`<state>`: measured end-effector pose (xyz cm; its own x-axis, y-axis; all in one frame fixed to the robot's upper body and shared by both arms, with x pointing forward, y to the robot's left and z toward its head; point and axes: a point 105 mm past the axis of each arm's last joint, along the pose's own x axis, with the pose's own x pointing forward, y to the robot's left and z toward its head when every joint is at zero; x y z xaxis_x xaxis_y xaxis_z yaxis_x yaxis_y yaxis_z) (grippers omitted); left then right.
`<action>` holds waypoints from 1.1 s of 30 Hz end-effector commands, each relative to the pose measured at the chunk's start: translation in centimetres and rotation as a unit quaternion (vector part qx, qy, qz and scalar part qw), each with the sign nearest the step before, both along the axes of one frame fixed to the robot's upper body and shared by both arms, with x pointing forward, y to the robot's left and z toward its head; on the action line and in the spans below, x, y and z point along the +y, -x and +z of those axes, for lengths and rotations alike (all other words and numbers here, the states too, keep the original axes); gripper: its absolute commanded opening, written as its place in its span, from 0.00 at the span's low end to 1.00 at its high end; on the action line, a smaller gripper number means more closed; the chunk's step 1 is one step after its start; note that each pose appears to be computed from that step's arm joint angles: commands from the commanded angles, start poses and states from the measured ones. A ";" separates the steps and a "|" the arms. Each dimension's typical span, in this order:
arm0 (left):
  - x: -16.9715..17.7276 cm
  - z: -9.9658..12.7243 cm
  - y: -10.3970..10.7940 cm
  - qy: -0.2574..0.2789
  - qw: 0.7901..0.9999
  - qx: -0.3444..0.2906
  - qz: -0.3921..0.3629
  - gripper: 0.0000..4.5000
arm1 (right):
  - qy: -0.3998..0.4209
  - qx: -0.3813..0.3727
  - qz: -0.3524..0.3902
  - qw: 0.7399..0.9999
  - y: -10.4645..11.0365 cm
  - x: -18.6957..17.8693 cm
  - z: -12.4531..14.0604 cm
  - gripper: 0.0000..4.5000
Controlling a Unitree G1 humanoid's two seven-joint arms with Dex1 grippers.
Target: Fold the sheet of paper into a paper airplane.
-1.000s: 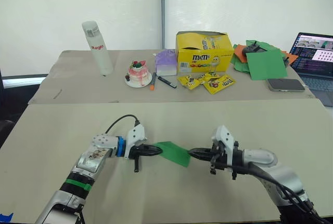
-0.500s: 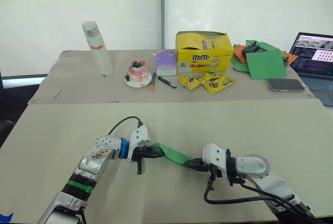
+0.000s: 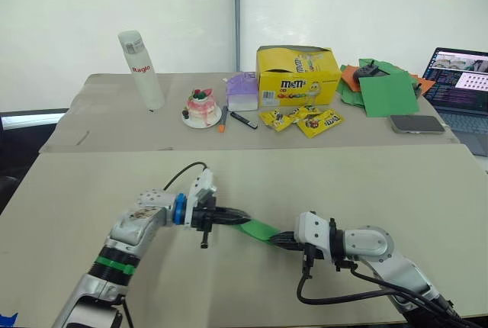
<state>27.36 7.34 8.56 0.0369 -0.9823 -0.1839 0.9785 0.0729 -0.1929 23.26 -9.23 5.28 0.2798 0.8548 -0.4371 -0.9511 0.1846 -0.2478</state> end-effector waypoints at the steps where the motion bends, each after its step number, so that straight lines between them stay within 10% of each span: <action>1: 0.0 -2.0 -0.6 -0.069 0.997 -0.036 0.005 0.00 | 0.031 0.024 -0.012 0.999 0.2 -0.8 -1.4 0.01; 12: 1.9 -4.9 -1.1 -0.115 0.993 -0.021 0.031 0.00 | 0.035 0.014 -0.028 0.999 -0.7 -1.4 -0.6 0.01; 20: 1.9 -5.7 0.1 -0.119 0.993 -0.013 0.022 0.00 | -0.001 0.044 -0.032 0.999 -0.6 -2.6 3.2 0.57; 24: 2.5 -5.8 0.0 -0.125 0.992 -0.014 0.031 0.00 | -0.052 0.043 -0.060 0.996 -2.1 -1.8 4.6 0.57; 33: 3.5 -4.9 -1.2 -0.114 0.992 -0.009 0.062 0.00 | -0.043 0.022 -0.053 0.997 -4.3 1.6 2.3 0.00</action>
<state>28.36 9.31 4.92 0.1239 -0.9331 -0.3375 0.9780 0.1724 -0.1175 27.34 -8.19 7.31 0.3510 0.8515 -0.3895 -0.9364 0.3184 -0.1475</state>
